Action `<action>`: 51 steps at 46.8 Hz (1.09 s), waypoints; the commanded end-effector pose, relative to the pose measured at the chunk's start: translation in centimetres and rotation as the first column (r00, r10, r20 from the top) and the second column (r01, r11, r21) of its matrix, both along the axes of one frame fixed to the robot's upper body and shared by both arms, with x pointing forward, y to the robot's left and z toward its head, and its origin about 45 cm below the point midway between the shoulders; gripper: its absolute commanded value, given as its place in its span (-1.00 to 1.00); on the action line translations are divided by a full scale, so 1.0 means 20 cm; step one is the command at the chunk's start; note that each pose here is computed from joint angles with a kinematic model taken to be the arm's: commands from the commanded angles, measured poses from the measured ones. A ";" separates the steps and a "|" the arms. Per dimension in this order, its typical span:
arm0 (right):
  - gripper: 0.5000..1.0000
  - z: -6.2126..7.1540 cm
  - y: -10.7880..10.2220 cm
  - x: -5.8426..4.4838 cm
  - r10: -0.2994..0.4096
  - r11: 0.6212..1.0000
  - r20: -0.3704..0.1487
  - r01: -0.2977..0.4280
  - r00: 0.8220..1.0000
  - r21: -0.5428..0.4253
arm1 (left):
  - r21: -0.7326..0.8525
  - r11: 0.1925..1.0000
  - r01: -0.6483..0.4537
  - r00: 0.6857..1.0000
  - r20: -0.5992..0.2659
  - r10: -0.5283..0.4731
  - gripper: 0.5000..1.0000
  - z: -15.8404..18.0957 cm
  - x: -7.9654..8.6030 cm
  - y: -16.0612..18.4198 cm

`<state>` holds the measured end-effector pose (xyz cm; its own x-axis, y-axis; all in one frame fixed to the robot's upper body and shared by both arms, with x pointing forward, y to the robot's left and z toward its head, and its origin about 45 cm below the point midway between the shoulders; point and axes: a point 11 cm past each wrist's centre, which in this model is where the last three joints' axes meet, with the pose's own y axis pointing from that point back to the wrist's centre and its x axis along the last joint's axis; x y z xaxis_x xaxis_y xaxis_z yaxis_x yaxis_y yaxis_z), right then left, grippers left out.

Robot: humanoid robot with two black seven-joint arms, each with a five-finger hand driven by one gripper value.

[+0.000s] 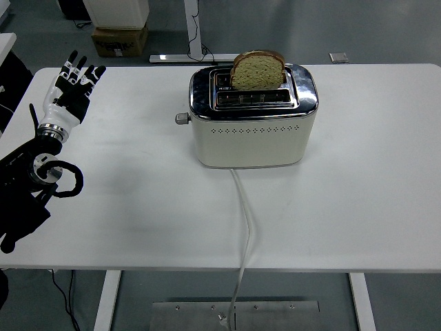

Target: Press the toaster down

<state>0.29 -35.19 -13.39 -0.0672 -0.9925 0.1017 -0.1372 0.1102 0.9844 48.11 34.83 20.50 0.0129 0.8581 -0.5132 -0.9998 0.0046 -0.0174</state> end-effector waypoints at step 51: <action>1.00 0.00 0.00 0.00 -0.001 1.000 0.000 0.001 1.000 0.000 | 0.182 0.983 -0.010 1.000 0.015 0.007 1.00 0.12 -0.01 0.21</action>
